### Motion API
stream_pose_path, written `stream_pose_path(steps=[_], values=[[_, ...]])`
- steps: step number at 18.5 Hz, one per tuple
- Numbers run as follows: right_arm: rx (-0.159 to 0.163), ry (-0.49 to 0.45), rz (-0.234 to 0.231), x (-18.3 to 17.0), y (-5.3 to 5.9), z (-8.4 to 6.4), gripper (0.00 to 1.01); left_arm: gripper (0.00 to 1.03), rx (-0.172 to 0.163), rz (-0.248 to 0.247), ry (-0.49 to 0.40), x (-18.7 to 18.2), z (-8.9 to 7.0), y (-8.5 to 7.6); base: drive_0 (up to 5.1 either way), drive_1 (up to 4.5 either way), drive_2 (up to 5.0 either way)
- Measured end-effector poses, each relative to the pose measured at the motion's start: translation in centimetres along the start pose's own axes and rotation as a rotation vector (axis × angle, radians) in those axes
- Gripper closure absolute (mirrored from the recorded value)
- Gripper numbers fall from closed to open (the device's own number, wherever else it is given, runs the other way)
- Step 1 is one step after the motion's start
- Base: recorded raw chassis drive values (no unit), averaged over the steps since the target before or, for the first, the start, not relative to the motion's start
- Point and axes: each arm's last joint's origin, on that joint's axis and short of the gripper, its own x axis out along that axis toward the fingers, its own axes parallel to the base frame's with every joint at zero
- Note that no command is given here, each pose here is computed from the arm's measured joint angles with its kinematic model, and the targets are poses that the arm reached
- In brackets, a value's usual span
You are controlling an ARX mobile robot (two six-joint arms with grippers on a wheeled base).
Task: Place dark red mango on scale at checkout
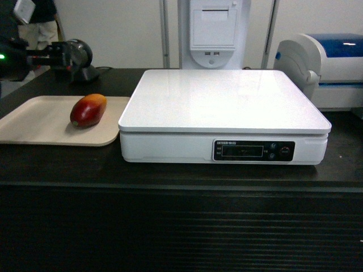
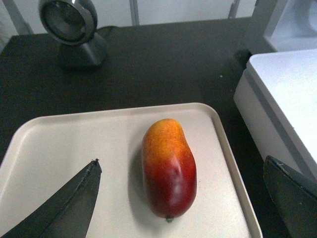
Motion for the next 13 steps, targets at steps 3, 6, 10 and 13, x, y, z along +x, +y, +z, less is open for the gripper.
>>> stream_pose_path(steps=[3, 6, 10, 13], values=[[0.0, 0.0, 0.0, 0.0, 0.0, 0.0, 0.03, 0.05, 0.002, -0.012, 0.097, 5.4, -0.2, 0.0, 0.0, 0.0, 0.0], [0.0, 0.0, 0.0, 0.0, 0.0, 0.0, 0.03, 0.05, -0.011, -0.002, 0.164, 8.3, -0.1, 0.5, 0.0, 0.0, 0.0], [0.0, 0.0, 0.0, 0.0, 0.0, 0.0, 0.03, 0.05, -0.038, 0.018, 0.262, 9.7, -0.4, 1.1, 0.0, 0.0, 0.0], [0.0, 0.0, 0.0, 0.0, 0.0, 0.0, 0.03, 0.05, -0.04, -0.013, 0.323, 9.6, -0.9, 0.7, 0.0, 0.0, 0.0]])
